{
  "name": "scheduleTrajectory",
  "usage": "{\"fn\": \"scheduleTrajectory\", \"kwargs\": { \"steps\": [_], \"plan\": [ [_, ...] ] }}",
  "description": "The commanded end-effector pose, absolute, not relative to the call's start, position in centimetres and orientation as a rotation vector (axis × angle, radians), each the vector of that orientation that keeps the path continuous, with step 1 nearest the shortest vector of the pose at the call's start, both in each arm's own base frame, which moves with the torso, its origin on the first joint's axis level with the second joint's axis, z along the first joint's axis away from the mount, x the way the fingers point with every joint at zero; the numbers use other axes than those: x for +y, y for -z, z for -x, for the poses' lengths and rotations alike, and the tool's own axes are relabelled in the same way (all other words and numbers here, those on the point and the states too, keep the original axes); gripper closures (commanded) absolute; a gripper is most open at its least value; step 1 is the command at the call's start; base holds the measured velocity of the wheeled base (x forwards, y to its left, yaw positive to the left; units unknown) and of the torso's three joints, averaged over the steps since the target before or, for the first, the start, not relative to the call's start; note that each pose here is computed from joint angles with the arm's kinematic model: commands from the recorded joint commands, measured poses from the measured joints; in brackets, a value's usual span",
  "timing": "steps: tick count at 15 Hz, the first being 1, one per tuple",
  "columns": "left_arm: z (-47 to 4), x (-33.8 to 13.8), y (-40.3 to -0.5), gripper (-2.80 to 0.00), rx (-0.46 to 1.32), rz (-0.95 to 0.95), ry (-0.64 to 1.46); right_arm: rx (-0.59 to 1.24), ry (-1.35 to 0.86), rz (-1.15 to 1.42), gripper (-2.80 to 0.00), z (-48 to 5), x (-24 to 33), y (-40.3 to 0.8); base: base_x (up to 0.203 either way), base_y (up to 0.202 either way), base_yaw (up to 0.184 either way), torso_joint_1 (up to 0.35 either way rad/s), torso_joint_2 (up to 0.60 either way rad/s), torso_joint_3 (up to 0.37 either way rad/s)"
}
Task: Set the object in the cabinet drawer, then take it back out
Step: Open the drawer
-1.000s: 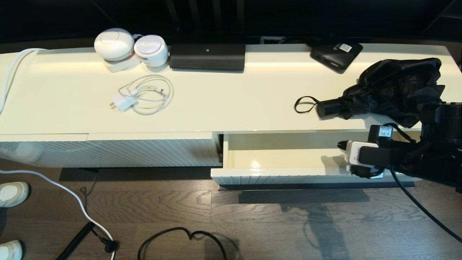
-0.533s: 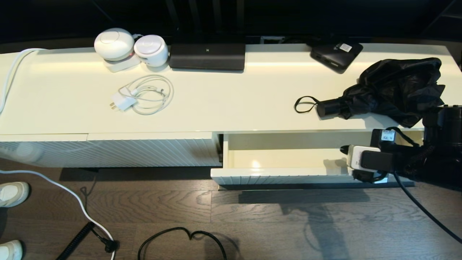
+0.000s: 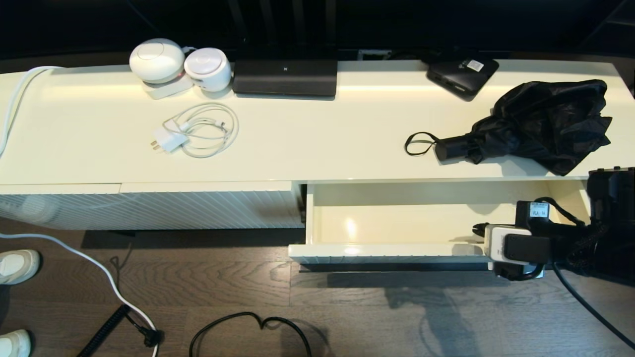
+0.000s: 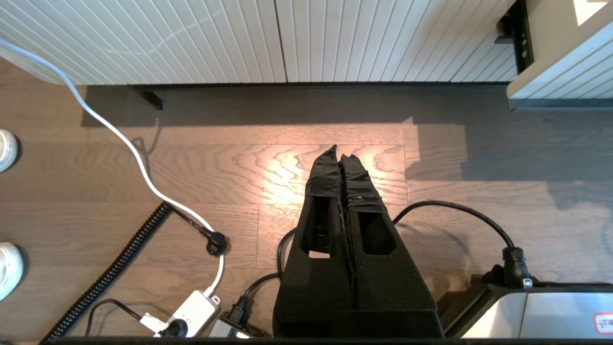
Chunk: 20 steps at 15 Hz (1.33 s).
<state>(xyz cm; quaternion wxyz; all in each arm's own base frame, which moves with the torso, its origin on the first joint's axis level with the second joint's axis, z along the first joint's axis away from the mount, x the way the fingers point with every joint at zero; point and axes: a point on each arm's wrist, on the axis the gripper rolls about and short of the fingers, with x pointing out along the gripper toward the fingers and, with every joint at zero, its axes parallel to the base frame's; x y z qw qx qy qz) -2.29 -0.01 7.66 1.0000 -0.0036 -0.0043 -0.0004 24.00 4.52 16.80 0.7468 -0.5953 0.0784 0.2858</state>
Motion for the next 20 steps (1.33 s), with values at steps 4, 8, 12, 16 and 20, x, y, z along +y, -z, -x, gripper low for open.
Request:
{"fn": "scheduleTrajectory", "kwargs": {
  "steps": [4,8,12,16,20],
  "plan": [
    [2.3,0.0,-7.7,0.0,-0.009,0.008,0.002,0.207,-0.657,1.303,0.0,-22.1,4.2,-15.7,0.0,0.0,0.0,0.0,0.0,0.0],
    [2.3,0.0,-7.7,0.0,-0.009,0.008,0.0,0.239,-0.68,1.3,0.0,-20.4,3.9,-14.7,0.0,0.0,0.0,0.0,0.0,0.0],
    [2.3,0.0,-7.7,0.0,-0.009,0.008,0.001,0.289,-0.719,1.29,0.0,-18.2,3.5,-13.2,0.0,0.0,0.0,0.0,0.0,0.0],
    [2.3,0.0,-7.7,0.0,-0.009,0.008,0.001,0.322,-0.743,1.284,0.0,-16.6,3.3,-12.5,0.0,0.0,0.0,0.0,0.0,0.0],
    [2.3,0.0,-7.6,0.0,-0.008,0.008,0.0,0.333,-0.751,1.282,0.0,-16.1,3.2,-12.7,0.0,0.0,0.0,0.0,0.0,0.0]
  ]
}}
